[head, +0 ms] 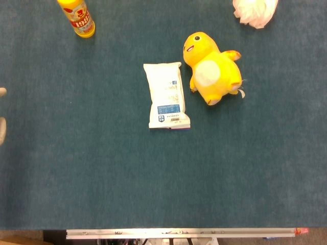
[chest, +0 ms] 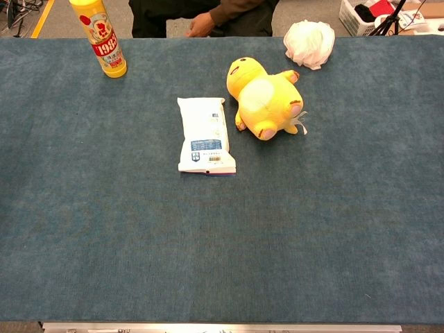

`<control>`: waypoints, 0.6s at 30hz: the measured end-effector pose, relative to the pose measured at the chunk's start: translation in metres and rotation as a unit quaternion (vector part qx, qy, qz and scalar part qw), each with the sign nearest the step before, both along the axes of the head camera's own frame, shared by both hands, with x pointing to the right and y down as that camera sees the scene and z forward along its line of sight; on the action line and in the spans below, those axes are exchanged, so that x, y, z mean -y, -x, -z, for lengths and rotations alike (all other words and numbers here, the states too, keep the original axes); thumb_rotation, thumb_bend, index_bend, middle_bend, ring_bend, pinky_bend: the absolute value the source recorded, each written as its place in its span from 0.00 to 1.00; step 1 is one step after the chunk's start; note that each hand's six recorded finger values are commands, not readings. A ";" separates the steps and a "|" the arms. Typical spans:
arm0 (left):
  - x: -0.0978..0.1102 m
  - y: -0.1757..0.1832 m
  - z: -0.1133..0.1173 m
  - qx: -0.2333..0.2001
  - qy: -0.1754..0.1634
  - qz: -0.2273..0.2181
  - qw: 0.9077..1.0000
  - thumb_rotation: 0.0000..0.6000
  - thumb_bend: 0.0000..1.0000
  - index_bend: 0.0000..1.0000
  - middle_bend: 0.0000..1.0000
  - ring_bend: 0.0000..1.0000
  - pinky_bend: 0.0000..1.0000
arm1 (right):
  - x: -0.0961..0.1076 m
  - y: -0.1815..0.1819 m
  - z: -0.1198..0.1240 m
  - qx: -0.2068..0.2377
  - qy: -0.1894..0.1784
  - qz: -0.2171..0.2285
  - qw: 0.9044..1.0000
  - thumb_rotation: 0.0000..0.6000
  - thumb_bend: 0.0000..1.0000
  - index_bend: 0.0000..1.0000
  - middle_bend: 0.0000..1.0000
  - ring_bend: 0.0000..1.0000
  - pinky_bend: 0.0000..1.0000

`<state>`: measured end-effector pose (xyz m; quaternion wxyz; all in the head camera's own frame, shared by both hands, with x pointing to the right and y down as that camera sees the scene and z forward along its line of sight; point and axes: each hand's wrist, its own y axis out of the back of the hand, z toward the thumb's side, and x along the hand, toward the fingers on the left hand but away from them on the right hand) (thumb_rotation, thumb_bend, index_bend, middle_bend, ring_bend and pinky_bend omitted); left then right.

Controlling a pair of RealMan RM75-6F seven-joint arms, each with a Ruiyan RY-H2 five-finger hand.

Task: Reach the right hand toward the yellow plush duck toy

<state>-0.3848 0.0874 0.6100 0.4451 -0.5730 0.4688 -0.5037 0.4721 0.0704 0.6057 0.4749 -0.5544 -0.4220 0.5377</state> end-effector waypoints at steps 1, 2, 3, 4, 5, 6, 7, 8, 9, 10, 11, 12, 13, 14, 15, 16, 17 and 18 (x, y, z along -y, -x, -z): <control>0.000 -0.001 0.000 -0.001 -0.001 -0.001 1.000 1.00 0.47 0.23 0.24 0.14 0.07 | 0.001 0.004 0.000 0.005 0.000 0.009 1.000 1.00 0.27 0.10 0.42 0.29 0.37; 0.001 -0.002 0.000 -0.002 -0.001 -0.002 1.000 1.00 0.47 0.23 0.24 0.14 0.07 | 0.002 0.010 -0.001 0.012 0.000 0.022 1.000 1.00 0.27 0.10 0.42 0.29 0.37; 0.001 -0.002 0.001 -0.003 -0.001 -0.004 1.000 1.00 0.47 0.23 0.24 0.14 0.07 | 0.003 0.015 -0.001 0.018 0.001 0.033 0.999 1.00 0.27 0.10 0.42 0.29 0.37; 0.001 -0.003 0.001 -0.003 -0.001 -0.004 1.000 1.00 0.47 0.23 0.24 0.14 0.07 | 0.003 0.021 -0.002 0.025 0.001 0.045 0.999 1.00 0.27 0.10 0.42 0.29 0.37; 0.001 -0.003 0.001 -0.004 -0.001 -0.004 1.000 1.00 0.47 0.23 0.24 0.14 0.07 | 0.005 0.030 -0.004 0.036 0.003 0.062 0.997 1.00 0.27 0.10 0.42 0.29 0.37; 0.000 -0.002 0.002 -0.005 -0.002 -0.004 1.000 1.00 0.47 0.23 0.24 0.14 0.07 | 0.006 0.036 -0.005 0.044 0.004 0.076 0.996 1.00 0.27 0.10 0.42 0.30 0.37; 0.000 -0.002 0.002 -0.006 -0.002 -0.003 1.000 1.00 0.47 0.23 0.24 0.14 0.07 | 0.007 0.044 -0.006 0.052 0.005 0.090 0.995 1.00 0.27 0.10 0.42 0.30 0.37; -0.001 -0.001 0.003 -0.007 -0.003 -0.002 1.000 1.00 0.47 0.23 0.24 0.14 0.07 | 0.009 0.054 -0.008 0.062 0.008 0.110 0.992 1.00 0.27 0.10 0.42 0.31 0.37; -0.001 0.000 0.004 -0.008 -0.005 0.000 1.000 1.00 0.47 0.23 0.24 0.14 0.07 | 0.010 0.061 -0.010 0.069 0.010 0.124 0.990 1.00 0.28 0.10 0.43 0.33 0.37; -0.002 0.001 0.005 -0.008 -0.005 0.002 1.000 1.00 0.47 0.23 0.24 0.14 0.07 | 0.011 0.069 -0.011 0.075 0.011 0.139 0.987 1.00 0.28 0.10 0.44 0.34 0.37; -0.003 0.002 0.006 -0.008 -0.006 0.004 1.000 1.00 0.47 0.23 0.24 0.14 0.07 | 0.012 0.080 -0.013 0.082 0.012 0.158 0.984 1.00 0.30 0.10 0.46 0.36 0.38; -0.003 0.002 0.006 -0.008 -0.006 0.005 1.000 1.00 0.47 0.23 0.24 0.14 0.07 | 0.013 0.088 -0.015 0.087 0.012 0.173 0.981 1.00 0.33 0.10 0.48 0.39 0.40; -0.004 0.003 0.007 -0.008 -0.006 0.005 1.000 1.00 0.47 0.23 0.24 0.14 0.07 | 0.013 0.096 -0.016 0.092 0.012 0.187 0.978 1.00 0.37 0.09 0.51 0.43 0.43; -0.004 0.003 0.007 -0.009 -0.007 0.006 1.000 1.00 0.47 0.23 0.24 0.14 0.07 | 0.014 0.107 -0.017 0.099 0.012 0.207 0.973 1.00 0.43 0.08 0.56 0.48 0.47; -0.005 0.003 0.008 -0.009 -0.008 0.007 1.000 1.00 0.47 0.23 0.24 0.14 0.07 | 0.014 0.115 -0.018 0.103 0.011 0.221 0.970 1.00 0.46 0.06 0.59 0.52 0.51; -0.005 0.004 0.008 -0.009 -0.009 0.008 1.000 1.00 0.47 0.23 0.24 0.14 0.07 | 0.014 0.123 -0.019 0.107 0.010 0.236 0.966 1.00 0.52 0.03 0.66 0.59 0.59; -0.006 0.004 0.009 -0.010 -0.010 0.009 1.000 1.00 0.47 0.23 0.24 0.14 0.07 | 0.014 0.134 -0.020 0.112 0.009 0.256 0.960 1.00 0.57 0.01 0.71 0.66 0.66; -0.006 0.004 0.009 -0.009 -0.011 0.010 1.000 1.00 0.47 0.23 0.24 0.14 0.07 | 0.013 0.142 -0.021 0.117 0.010 0.271 0.955 1.00 0.62 0.00 0.76 0.73 0.74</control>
